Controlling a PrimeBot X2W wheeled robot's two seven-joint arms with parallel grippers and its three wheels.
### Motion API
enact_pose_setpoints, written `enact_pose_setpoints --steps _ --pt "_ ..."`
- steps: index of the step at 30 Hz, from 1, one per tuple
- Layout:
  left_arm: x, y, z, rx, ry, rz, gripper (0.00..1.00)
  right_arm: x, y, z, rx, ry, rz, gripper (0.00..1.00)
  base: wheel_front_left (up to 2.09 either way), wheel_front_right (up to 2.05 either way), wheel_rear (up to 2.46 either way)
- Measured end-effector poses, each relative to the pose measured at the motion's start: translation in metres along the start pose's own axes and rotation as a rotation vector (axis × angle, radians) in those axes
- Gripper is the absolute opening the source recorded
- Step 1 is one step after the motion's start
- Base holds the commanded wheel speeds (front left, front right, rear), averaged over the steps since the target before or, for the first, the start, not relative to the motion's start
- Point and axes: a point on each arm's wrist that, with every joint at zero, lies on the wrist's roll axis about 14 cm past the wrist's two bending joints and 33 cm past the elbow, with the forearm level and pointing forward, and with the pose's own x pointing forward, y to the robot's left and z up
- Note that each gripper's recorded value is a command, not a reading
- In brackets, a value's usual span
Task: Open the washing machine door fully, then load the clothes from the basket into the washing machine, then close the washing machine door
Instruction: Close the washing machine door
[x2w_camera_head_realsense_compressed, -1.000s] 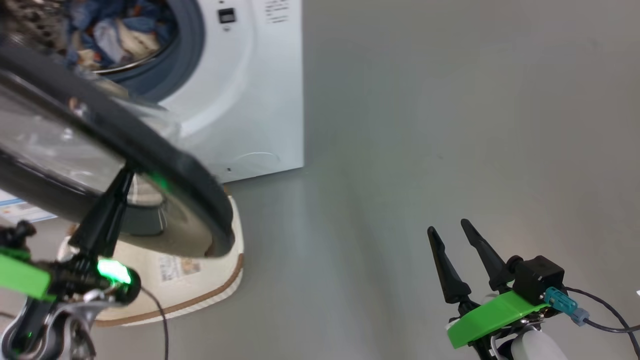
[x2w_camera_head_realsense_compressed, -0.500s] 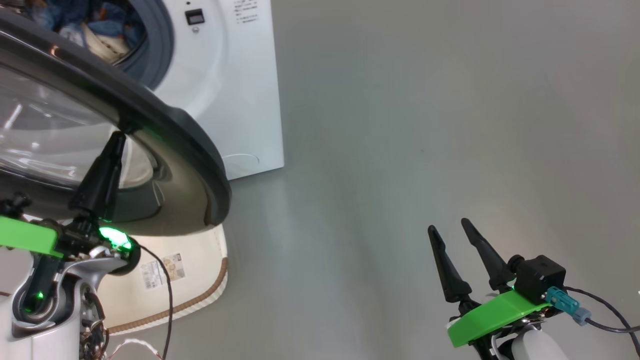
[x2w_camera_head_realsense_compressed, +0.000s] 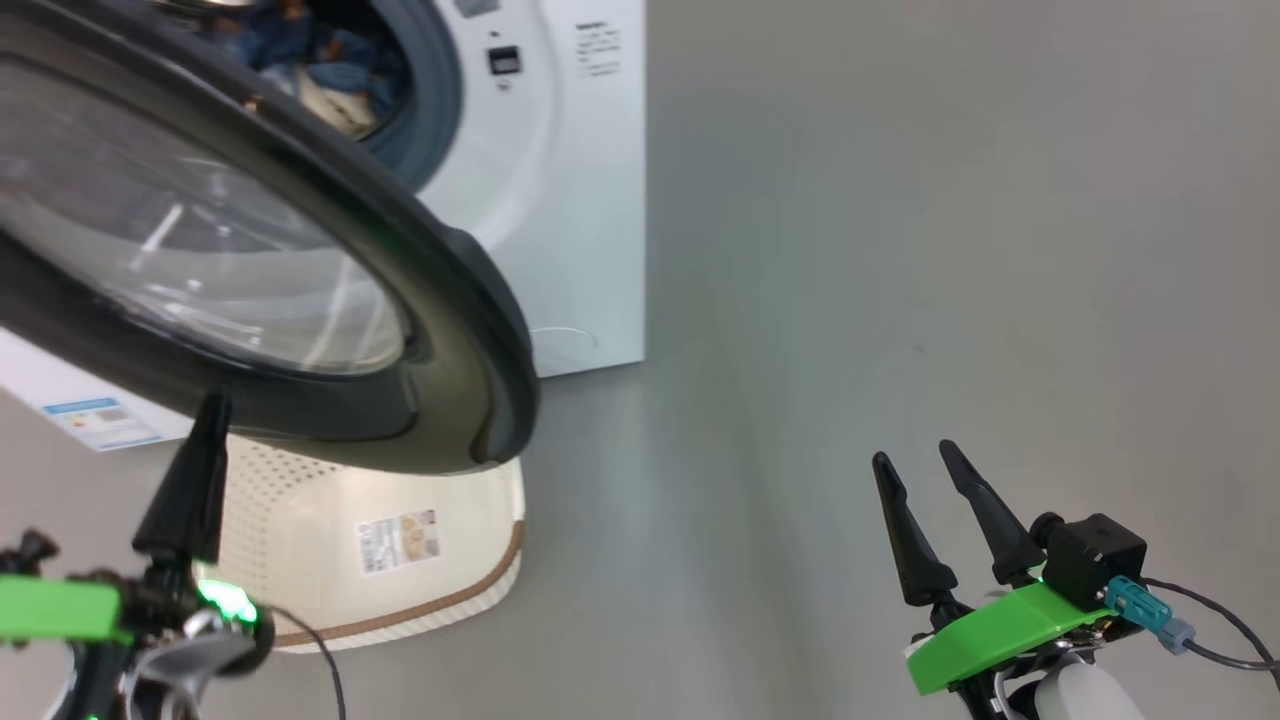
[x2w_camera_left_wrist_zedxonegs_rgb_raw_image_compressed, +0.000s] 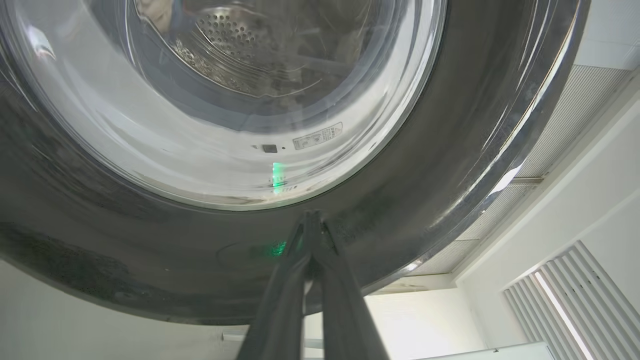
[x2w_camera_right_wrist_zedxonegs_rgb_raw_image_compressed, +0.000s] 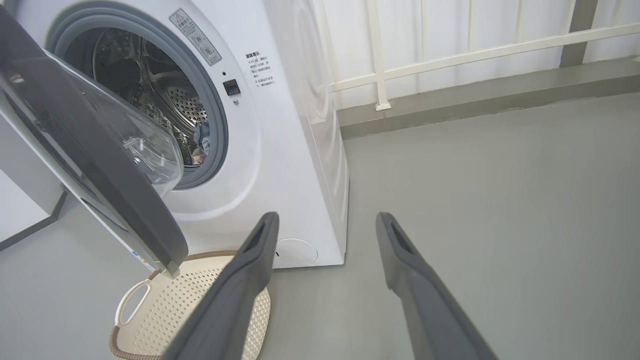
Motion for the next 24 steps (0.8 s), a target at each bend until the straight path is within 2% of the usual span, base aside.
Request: enact_pose_setpoints --steps 10,11,12,14,17,21,24 --pt "-0.056 -0.005 0.023 0.016 -0.17 0.014 0.0 0.002 0.024 0.002 0.009 -0.006 0.066 1.0 0.0 0.0 0.0" --pt "-0.059 -0.006 0.023 0.022 -0.176 0.013 0.07 0.003 0.026 0.003 0.009 -0.008 0.072 1.0 0.0 0.0 0.0" --pt "-0.062 -0.008 0.023 0.044 -0.182 0.016 0.25 0.003 0.028 0.003 0.009 -0.01 0.077 1.0 0.0 0.0 0.0" --pt "-0.066 -0.009 0.022 0.089 -0.187 0.027 1.0 0.004 0.031 0.004 0.009 -0.013 0.087 1.0 0.0 0.0 0.0" --pt "-0.07 -0.01 0.021 0.118 -0.2 0.035 1.0 0.004 0.034 0.005 0.01 -0.015 0.095 1.0 0.0 0.0 0.0" --pt "-0.077 -0.017 0.027 0.268 -0.264 0.057 1.0 0.001 0.036 0.003 0.011 -0.007 0.101 1.0 0.0 0.0 0.0" --pt "-0.078 -0.017 0.026 0.429 -0.273 0.093 1.0 0.001 0.036 0.003 0.011 -0.008 0.1 1.0 0.0 0.0 0.0"
